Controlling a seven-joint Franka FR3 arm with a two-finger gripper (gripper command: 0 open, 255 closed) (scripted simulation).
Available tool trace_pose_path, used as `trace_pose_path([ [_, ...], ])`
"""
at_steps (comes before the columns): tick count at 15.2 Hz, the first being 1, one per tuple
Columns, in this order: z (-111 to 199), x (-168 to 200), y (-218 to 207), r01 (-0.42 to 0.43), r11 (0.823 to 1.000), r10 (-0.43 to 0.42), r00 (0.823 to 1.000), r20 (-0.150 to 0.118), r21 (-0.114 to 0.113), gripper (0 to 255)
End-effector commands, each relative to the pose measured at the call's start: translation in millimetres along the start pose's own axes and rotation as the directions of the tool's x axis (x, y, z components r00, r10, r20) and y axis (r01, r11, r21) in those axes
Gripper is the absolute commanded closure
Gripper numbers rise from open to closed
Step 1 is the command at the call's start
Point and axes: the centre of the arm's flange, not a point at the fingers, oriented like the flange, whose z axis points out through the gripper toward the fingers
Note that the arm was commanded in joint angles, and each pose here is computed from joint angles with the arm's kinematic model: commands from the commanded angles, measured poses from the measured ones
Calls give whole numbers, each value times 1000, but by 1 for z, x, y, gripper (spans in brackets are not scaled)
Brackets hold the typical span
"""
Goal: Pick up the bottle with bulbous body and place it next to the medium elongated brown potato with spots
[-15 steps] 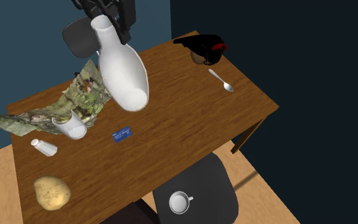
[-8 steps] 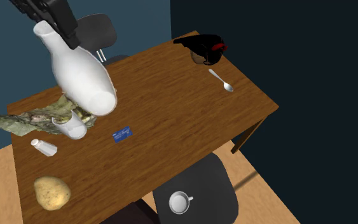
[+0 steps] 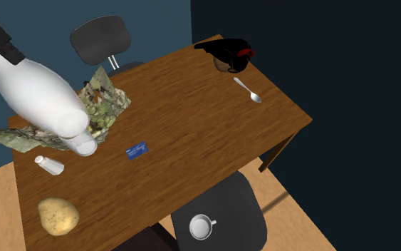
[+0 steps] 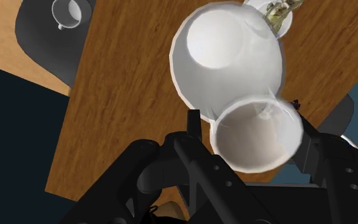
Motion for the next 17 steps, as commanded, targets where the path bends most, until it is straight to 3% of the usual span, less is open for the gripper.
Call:
trace_pose_path([
  [1, -1, -17, -21, -2, 1000, 2, 1000, 0, 0, 255],
  [17, -10, -156, -179, -2, 1000, 2, 1000, 0, 0, 255],
])
